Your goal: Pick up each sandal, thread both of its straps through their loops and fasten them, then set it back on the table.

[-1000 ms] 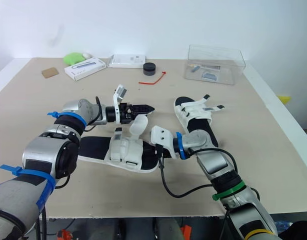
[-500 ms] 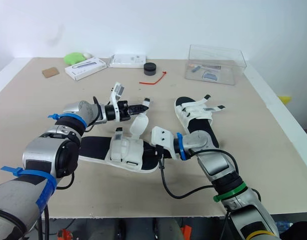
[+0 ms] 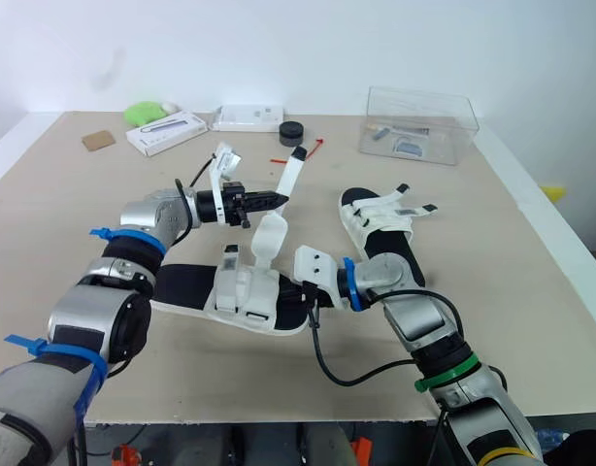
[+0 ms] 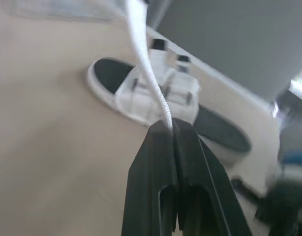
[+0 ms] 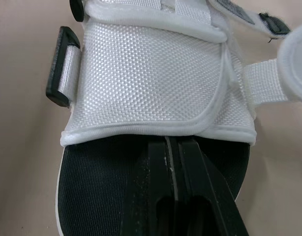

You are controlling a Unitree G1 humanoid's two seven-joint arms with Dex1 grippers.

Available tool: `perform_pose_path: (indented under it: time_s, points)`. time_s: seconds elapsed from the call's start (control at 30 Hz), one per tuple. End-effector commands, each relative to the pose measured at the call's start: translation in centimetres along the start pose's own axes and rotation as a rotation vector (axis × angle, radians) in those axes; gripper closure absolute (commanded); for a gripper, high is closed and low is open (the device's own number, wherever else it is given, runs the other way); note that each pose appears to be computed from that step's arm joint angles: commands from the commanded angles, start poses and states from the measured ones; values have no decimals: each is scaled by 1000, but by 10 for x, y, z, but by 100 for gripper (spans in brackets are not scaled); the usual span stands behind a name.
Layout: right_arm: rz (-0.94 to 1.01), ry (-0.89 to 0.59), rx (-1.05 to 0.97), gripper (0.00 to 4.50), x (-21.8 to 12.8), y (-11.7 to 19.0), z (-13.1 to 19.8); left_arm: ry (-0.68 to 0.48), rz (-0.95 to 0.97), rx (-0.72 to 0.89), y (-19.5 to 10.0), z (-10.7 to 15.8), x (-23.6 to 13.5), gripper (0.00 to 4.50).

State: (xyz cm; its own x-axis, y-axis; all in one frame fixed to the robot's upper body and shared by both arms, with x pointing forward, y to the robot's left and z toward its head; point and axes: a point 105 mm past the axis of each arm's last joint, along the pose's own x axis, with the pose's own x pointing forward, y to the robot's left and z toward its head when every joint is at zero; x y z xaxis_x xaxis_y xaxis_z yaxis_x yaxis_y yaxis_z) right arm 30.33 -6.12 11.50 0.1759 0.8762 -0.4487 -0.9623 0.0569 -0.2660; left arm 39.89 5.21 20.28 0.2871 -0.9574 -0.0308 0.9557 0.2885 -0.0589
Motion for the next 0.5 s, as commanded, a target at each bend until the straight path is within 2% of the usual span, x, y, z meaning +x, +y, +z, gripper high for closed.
perform_pose_path:
  time_s: [0.03,0.23,0.5]
  points:
    - [2,63,34,450,-4,4,-16,36,-88,424,-32,16,-9,449]
    - [12,66,29,450,-1,1,-17,51,-168,1019,-77,6,-42,449]
    - [13,62,27,450,-1,-2,-17,-48,-220,1453,-102,8,-65,449]
